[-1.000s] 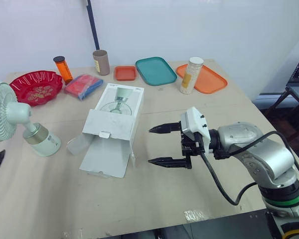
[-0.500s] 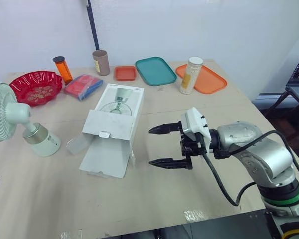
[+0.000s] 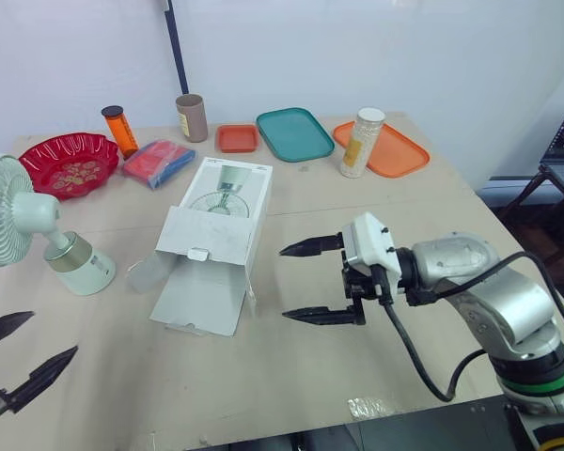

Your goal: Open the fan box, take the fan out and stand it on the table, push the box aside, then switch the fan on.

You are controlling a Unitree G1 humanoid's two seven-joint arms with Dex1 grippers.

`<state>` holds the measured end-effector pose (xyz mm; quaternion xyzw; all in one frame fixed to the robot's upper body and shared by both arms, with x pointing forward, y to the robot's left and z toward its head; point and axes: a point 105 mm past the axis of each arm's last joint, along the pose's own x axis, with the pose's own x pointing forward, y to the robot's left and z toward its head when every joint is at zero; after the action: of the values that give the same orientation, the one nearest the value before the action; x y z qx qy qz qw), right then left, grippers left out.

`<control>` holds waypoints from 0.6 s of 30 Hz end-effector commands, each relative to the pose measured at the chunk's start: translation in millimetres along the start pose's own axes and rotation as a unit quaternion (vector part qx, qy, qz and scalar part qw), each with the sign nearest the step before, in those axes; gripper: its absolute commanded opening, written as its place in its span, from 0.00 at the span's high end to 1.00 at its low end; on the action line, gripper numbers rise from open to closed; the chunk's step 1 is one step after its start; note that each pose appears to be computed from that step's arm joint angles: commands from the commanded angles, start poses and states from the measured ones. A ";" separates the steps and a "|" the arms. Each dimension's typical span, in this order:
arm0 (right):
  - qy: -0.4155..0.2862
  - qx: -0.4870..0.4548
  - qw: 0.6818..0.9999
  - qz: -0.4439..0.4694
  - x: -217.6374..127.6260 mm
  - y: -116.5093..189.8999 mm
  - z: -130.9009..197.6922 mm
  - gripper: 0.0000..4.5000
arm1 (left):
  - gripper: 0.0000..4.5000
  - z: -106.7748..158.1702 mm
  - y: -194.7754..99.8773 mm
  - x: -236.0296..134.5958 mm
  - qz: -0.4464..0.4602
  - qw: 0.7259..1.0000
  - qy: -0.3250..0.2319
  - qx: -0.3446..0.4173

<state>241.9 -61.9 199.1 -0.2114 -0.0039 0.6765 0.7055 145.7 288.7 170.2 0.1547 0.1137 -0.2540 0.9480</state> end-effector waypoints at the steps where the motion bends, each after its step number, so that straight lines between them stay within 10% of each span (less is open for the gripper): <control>1: 0.019 -0.037 0.999 -0.011 0.9 5.6 -0.3 0.00 | 0.01 8.9 -4.1 2.4 -0.040 0.999 -0.001 0.013; 18: 0.087 -0.022 0.989 -0.117 3.3 17.7 -55.2 0.00 | 0.01 41.5 -49.4 24.9 -0.251 0.962 -0.063 0.088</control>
<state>240.6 -79.5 133.0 -0.2922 0.0344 0.5897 0.7521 148.6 229.7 182.0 0.1795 0.0825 -0.4824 0.8534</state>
